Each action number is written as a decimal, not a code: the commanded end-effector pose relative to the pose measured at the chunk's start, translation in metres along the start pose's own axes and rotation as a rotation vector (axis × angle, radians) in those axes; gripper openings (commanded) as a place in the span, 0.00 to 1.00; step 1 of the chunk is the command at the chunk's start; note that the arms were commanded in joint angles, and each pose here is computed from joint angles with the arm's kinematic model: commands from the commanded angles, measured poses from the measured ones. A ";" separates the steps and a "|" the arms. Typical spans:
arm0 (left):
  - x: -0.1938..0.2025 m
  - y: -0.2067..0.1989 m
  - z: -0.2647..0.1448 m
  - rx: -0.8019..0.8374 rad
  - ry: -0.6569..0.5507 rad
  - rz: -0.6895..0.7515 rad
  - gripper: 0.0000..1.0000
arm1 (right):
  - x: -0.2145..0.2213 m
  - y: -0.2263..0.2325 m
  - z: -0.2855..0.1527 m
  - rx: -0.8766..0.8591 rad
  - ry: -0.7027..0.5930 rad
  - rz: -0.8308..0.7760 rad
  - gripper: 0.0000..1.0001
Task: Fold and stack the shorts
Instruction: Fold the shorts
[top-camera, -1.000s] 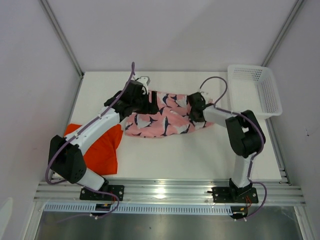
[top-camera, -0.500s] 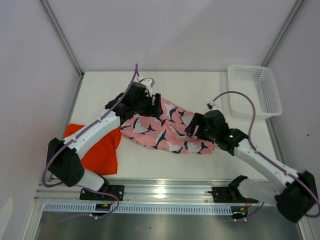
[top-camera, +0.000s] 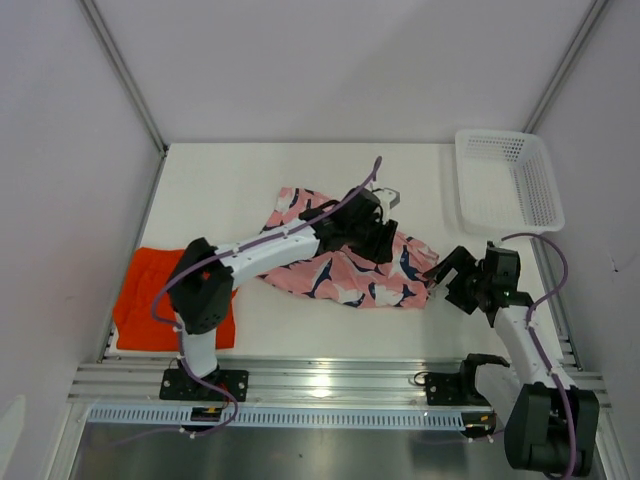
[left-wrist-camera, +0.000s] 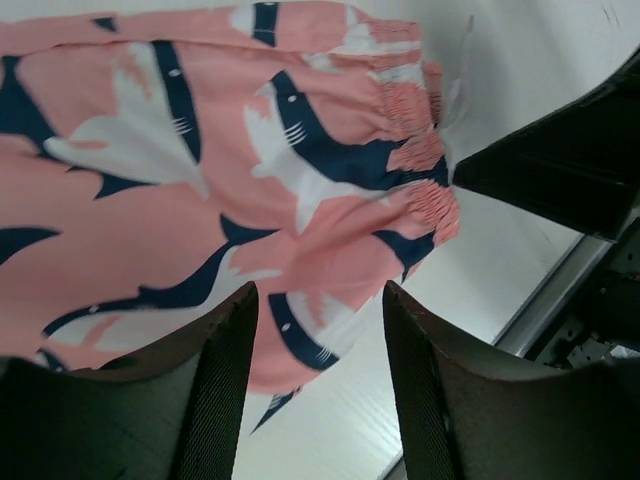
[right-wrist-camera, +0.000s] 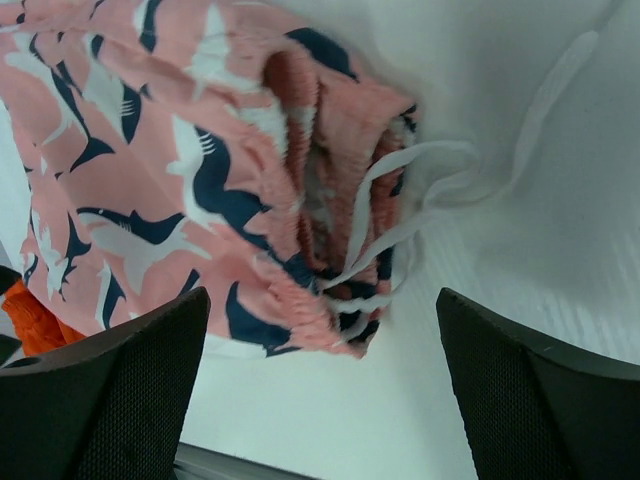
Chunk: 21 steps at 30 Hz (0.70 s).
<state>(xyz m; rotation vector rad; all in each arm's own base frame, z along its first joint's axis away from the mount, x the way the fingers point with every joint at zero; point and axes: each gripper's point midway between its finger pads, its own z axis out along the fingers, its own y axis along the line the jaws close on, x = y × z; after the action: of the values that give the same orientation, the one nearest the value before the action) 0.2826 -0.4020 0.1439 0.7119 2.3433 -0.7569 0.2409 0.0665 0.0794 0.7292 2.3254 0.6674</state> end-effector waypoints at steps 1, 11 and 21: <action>-0.024 -0.024 0.014 0.060 -0.047 0.021 0.56 | -0.011 0.008 0.010 -0.120 -0.004 -0.040 0.98; -0.004 -0.021 0.064 0.074 0.028 -0.037 0.40 | -0.034 -0.006 0.029 -0.150 -0.122 -0.038 0.99; 0.026 -0.029 0.089 0.080 0.096 -0.037 0.32 | -0.032 -0.014 0.048 -0.167 -0.129 0.046 0.99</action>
<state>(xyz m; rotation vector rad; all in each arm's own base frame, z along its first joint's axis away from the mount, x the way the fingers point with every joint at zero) 0.2811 -0.4491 0.0640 0.7445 2.4787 -0.7829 0.2796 0.0479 0.0477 0.7294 2.1684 0.7590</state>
